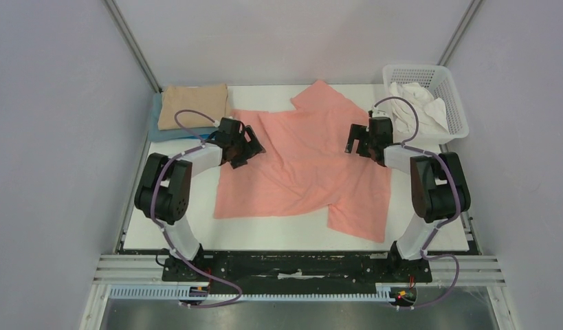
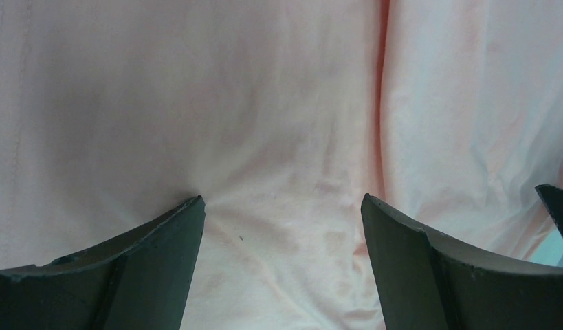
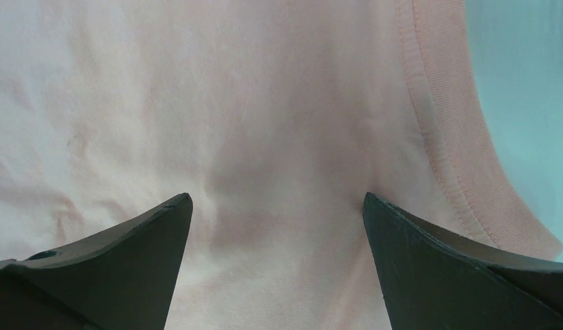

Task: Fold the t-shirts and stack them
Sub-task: Flatten out the tshirt

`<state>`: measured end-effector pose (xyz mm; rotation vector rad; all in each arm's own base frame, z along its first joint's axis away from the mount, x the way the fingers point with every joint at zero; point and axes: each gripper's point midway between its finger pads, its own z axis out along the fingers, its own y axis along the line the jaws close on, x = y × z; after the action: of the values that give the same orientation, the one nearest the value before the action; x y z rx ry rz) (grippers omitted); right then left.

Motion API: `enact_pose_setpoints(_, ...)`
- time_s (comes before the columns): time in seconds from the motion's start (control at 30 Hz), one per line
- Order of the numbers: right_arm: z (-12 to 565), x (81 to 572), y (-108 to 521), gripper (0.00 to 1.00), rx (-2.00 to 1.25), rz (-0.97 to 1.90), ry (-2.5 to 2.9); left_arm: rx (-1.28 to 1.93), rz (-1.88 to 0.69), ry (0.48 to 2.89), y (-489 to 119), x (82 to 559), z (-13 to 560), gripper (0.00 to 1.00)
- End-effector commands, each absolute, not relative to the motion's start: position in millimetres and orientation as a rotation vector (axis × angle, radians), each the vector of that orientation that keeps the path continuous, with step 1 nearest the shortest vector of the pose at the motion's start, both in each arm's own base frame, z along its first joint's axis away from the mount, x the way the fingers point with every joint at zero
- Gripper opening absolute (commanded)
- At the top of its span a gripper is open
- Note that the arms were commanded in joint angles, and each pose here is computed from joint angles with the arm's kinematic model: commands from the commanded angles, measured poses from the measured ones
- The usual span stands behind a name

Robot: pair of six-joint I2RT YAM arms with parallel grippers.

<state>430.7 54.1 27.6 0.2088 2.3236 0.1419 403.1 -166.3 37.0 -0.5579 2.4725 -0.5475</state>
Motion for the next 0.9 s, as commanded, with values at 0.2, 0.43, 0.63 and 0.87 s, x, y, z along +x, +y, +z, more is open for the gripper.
enact_pose_setpoints(0.2, 61, 408, 63, 0.98, 0.194, 0.257, 2.279, -0.673, -0.377, 2.597, -127, 304, 9, 0.92)
enact_pose_setpoints(0.43, 124, 407, 69, 0.98, 0.081, 0.294, 2.151, -0.572, -0.446, 2.471, -138, 344, 77, 0.92)
enact_pose_setpoints(0.63, 163, 362, 38, 0.98, 0.28, 0.214, 1.936, -0.574, -0.475, 2.298, -118, 307, 124, 0.92)
enact_pose_setpoints(0.87, 154, 315, 38, 0.98, 0.353, 0.325, 1.759, -0.726, -0.372, 2.388, -81, 215, 88, 0.92)
